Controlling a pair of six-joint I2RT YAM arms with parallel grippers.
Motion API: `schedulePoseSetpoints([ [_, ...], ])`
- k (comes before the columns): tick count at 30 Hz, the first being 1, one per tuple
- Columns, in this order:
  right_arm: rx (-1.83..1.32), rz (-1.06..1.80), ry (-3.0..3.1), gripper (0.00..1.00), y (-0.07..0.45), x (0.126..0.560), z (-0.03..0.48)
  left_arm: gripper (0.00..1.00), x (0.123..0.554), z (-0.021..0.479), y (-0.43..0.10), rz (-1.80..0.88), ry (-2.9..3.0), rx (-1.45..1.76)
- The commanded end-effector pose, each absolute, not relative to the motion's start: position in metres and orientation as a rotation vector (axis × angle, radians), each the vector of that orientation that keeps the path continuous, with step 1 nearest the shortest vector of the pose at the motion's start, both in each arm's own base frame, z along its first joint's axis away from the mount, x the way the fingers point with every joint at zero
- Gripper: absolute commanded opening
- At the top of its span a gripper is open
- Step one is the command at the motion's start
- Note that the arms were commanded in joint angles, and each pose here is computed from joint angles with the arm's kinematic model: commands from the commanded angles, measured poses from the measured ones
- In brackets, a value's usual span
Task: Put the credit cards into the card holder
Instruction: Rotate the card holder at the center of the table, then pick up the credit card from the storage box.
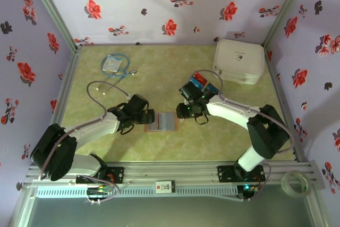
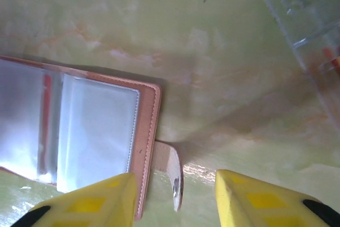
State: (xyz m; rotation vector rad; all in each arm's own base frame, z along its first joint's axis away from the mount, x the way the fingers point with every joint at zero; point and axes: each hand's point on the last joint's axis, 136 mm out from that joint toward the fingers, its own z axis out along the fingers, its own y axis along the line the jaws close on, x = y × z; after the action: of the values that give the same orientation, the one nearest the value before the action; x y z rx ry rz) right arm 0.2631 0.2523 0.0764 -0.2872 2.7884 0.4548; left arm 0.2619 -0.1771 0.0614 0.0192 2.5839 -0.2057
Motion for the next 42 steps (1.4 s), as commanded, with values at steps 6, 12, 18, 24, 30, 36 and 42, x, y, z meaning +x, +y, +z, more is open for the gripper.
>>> schedulePoseSetpoints([
  [6,-0.391,0.172,2.683,0.47,0.205,0.292,0.127,1.0,0.266,0.069,-0.175,-0.191,2.542,0.026],
  [12,-0.543,-0.102,2.706,0.46,0.182,0.298,0.114,1.0,0.272,0.08,-0.172,-0.197,2.481,0.019],
  [18,-0.618,-0.218,2.723,0.41,0.176,0.305,0.101,1.0,0.272,0.078,-0.168,-0.168,2.488,0.015],
  [24,-0.644,-0.228,2.748,0.36,0.179,0.307,0.088,1.0,0.271,0.075,-0.166,-0.151,2.496,0.03],
  [30,-0.655,-0.226,2.762,0.3,0.183,0.309,0.08,1.0,0.27,0.072,-0.166,-0.148,2.499,0.039],
  [36,-0.67,-0.244,2.774,0.25,0.183,0.31,0.074,1.0,0.27,0.071,-0.166,-0.146,2.501,0.042],
  [42,-0.682,-0.261,2.784,0.21,0.182,0.309,0.07,1.0,0.269,0.07,-0.166,-0.149,2.501,0.045],
])
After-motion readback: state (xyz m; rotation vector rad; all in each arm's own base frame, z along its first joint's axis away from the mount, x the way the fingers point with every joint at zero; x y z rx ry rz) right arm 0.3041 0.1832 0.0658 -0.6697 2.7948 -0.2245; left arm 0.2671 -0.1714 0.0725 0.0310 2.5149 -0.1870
